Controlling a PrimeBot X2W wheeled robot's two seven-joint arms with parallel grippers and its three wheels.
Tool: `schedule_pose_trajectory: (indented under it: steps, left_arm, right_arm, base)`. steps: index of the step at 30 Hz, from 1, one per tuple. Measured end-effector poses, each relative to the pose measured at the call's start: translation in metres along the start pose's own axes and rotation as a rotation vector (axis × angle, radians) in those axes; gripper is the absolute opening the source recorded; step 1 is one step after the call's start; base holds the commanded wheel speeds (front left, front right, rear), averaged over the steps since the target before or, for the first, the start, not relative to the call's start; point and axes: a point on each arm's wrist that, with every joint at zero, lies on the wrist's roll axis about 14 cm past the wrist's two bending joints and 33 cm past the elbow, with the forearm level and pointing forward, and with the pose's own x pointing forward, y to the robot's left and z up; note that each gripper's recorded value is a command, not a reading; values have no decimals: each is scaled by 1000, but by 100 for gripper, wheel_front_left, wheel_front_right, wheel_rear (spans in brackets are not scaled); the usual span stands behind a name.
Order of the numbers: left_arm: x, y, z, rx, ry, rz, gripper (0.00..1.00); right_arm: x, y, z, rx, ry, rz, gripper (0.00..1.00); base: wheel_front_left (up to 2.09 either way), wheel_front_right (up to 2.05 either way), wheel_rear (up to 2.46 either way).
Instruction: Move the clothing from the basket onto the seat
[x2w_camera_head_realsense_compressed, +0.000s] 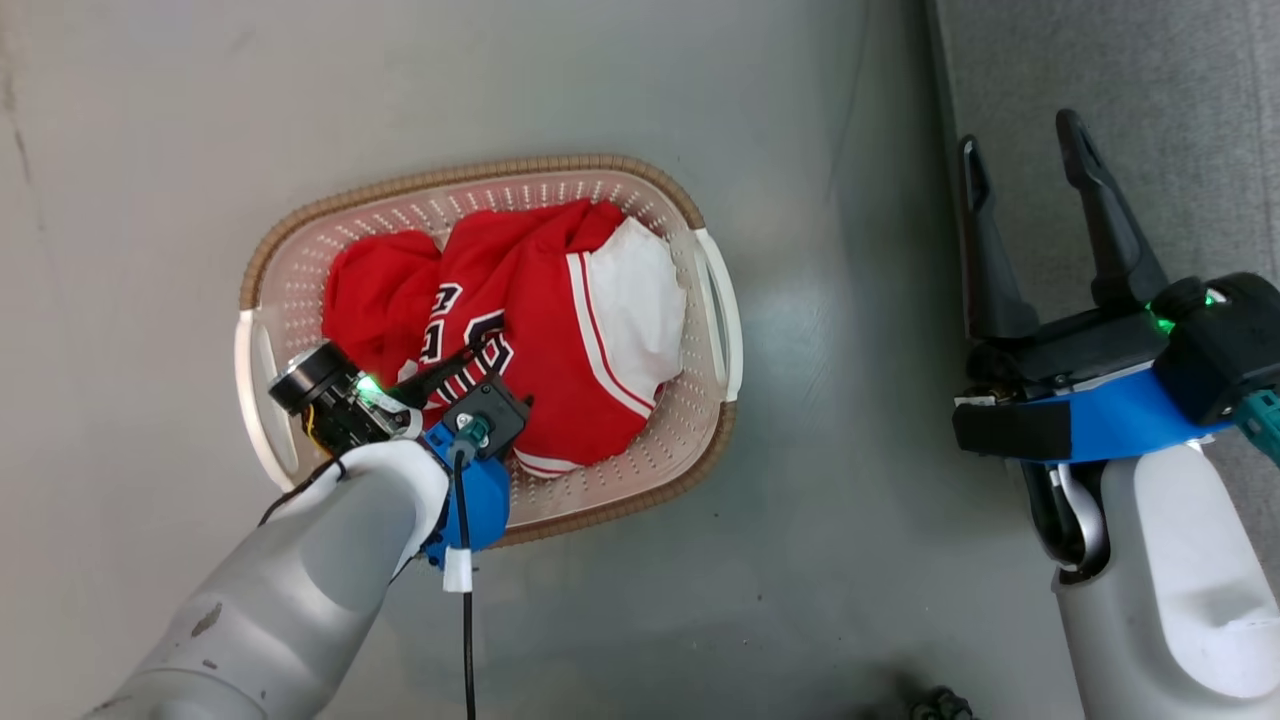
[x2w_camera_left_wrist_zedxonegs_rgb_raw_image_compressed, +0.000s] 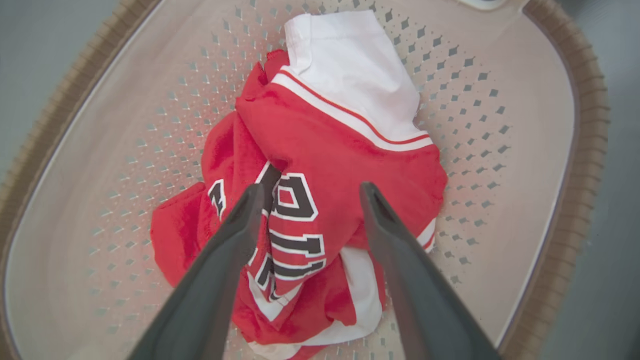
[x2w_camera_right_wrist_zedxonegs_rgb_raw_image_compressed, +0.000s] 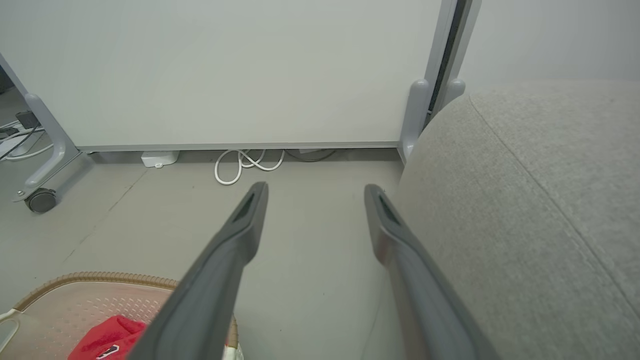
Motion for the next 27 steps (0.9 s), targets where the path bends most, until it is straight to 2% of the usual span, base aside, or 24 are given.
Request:
schedule_pose_trajectory:
  steps: [14,25,26,27]
  left_arm:
    - [30,13,-42,-13,127,-33,100]
    - [53,1,-54,-9,159,-90,100]
    - [53,0,-55,-4,162,-94,43]
    - [53,0,-54,1,161,-96,0]
  right_arm:
    - [11,-7,-48,-17,75,4,100]
    - [15,-10,-72,-20,111,4,100]
    - [15,-10,-72,-20,112,3,100]
    - [15,-10,-72,-20,112,3,100]
  base:
    - [0,0,0]
    - [0,0,0]
    - [0,0,0]
    - [0,0,0]
